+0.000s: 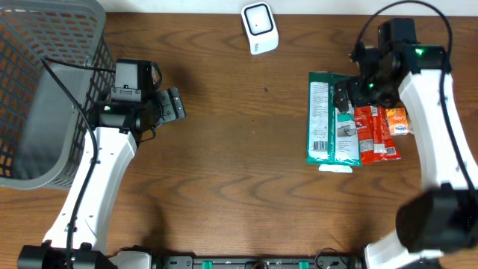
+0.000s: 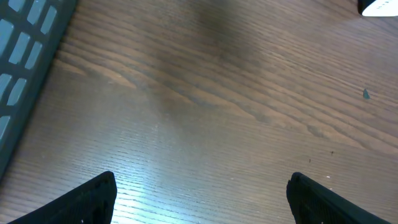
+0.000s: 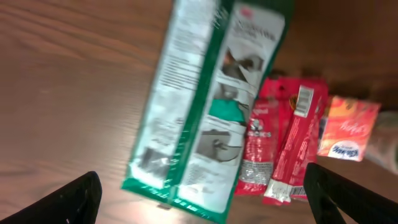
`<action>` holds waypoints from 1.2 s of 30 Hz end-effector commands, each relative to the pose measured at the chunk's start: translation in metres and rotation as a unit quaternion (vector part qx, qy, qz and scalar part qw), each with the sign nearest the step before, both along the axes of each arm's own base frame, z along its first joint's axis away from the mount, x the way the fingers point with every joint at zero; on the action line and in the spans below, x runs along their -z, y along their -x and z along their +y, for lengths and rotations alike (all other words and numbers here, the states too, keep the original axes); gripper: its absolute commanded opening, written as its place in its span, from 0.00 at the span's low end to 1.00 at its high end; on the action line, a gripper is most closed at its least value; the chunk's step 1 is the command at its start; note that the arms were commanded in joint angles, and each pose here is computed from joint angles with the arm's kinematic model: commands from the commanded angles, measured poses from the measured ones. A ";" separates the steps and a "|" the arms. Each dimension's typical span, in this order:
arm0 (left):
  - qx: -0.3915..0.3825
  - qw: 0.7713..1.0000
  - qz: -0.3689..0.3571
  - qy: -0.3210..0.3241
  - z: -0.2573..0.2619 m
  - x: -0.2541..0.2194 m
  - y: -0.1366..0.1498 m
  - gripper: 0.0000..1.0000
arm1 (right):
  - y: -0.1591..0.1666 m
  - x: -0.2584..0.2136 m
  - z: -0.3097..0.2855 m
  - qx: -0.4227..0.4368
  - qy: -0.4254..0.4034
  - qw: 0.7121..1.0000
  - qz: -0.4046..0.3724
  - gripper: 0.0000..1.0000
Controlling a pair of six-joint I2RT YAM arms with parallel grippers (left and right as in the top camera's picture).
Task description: Scan the item barcode
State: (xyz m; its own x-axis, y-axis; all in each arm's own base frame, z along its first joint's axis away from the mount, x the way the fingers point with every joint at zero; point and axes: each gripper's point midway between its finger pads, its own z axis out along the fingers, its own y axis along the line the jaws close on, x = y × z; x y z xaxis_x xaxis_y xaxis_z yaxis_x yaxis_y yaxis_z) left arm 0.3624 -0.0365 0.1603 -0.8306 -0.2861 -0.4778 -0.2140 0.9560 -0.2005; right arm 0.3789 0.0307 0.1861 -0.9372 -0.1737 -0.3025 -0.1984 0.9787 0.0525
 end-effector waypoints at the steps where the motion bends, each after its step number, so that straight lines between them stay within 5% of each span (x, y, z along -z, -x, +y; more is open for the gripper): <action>1: -0.005 1.000 0.000 -0.006 0.004 0.000 -0.001 0.88 | 0.012 -0.046 0.019 -0.027 -0.007 0.997 -0.065 0.99; 15: -0.004 1.000 0.000 -0.006 0.004 0.000 -0.001 0.88 | 0.091 -0.174 0.034 -0.062 -0.028 0.963 -0.261 0.99; 36: -0.005 1.000 0.000 -0.006 0.004 0.000 -0.001 0.88 | 0.193 -0.246 0.017 -0.058 -0.041 0.909 -0.411 0.99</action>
State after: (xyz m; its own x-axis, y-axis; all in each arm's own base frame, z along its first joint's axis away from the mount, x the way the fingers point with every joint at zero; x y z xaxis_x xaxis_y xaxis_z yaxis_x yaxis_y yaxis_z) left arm 0.3623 -0.0365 0.1603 -0.8307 -0.2861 -0.4775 -0.2141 0.9560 -0.2004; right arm 0.1985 0.0469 0.4245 -0.4010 -0.2004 -0.8939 -0.2943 0.9522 -0.0814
